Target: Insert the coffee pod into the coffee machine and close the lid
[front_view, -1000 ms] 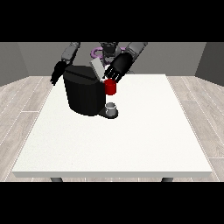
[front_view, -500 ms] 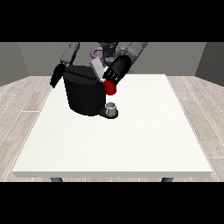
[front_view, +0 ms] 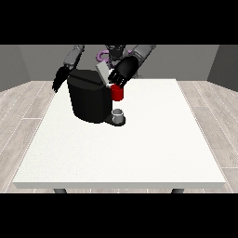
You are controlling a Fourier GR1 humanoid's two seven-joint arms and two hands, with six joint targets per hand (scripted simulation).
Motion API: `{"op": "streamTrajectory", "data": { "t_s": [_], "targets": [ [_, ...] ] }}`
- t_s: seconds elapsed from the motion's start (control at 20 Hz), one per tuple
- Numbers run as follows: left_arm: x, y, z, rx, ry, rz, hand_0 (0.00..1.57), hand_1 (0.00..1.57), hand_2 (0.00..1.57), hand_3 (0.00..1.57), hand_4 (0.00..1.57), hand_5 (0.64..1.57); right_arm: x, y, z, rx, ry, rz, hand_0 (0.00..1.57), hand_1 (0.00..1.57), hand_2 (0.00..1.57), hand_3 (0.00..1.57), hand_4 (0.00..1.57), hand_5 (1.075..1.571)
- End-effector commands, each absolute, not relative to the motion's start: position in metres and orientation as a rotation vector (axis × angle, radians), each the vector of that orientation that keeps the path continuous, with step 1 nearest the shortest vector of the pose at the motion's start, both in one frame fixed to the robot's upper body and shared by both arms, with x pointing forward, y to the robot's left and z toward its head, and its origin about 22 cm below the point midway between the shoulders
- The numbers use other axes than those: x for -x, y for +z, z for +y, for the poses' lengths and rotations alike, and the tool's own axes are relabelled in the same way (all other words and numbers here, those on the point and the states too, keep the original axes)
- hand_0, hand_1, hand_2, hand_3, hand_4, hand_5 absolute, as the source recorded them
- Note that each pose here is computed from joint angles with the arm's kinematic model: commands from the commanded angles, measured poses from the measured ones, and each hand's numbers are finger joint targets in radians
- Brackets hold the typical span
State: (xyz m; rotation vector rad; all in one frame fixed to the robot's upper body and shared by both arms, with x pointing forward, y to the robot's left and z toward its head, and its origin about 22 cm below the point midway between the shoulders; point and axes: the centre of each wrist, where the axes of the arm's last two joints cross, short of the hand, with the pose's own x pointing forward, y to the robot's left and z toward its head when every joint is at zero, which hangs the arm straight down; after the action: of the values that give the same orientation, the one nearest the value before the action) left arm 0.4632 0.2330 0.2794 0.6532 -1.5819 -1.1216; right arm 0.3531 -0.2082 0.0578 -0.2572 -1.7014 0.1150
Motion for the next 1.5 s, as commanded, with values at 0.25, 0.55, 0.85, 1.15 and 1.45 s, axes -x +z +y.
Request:
{"op": "streamTrajectory", "data": {
  "t_s": [0.25,0.55,0.85,1.15,1.45],
  "targets": [
    [-0.459,0.297,0.249,-0.817,-1.173,-1.604,1.21,1.21,1.23,1.13,0.00,1.571,-0.355,0.064,-0.214,0.249,0.116,-1.742,0.00,0.00,0.00,0.00,0.00,1.571],
    [-0.461,0.268,0.235,-0.835,-1.252,-1.580,1.16,1.16,1.18,1.05,0.00,1.571,-0.349,0.045,-0.227,0.282,0.065,-1.726,0.00,0.00,0.00,0.00,0.00,1.571],
    [-0.462,0.276,0.251,-0.832,-1.159,-1.640,1.11,1.11,1.13,0.97,0.00,1.571,-0.351,0.061,-0.218,0.275,0.102,-1.726,0.00,0.00,0.00,0.00,0.06,1.571],
    [-0.457,0.322,0.243,-0.869,-1.111,-1.743,1.23,1.23,1.20,0.95,0.00,1.571,-0.358,0.065,-0.204,0.266,0.113,-1.761,0.00,0.00,0.00,0.00,0.11,1.571],
    [-0.458,0.301,0.270,-0.883,-1.136,-1.764,1.27,1.27,1.24,0.97,0.00,1.571,-0.359,0.085,-0.209,0.267,0.153,-1.775,0.00,0.00,0.00,0.00,0.22,1.571]
  ]
}}
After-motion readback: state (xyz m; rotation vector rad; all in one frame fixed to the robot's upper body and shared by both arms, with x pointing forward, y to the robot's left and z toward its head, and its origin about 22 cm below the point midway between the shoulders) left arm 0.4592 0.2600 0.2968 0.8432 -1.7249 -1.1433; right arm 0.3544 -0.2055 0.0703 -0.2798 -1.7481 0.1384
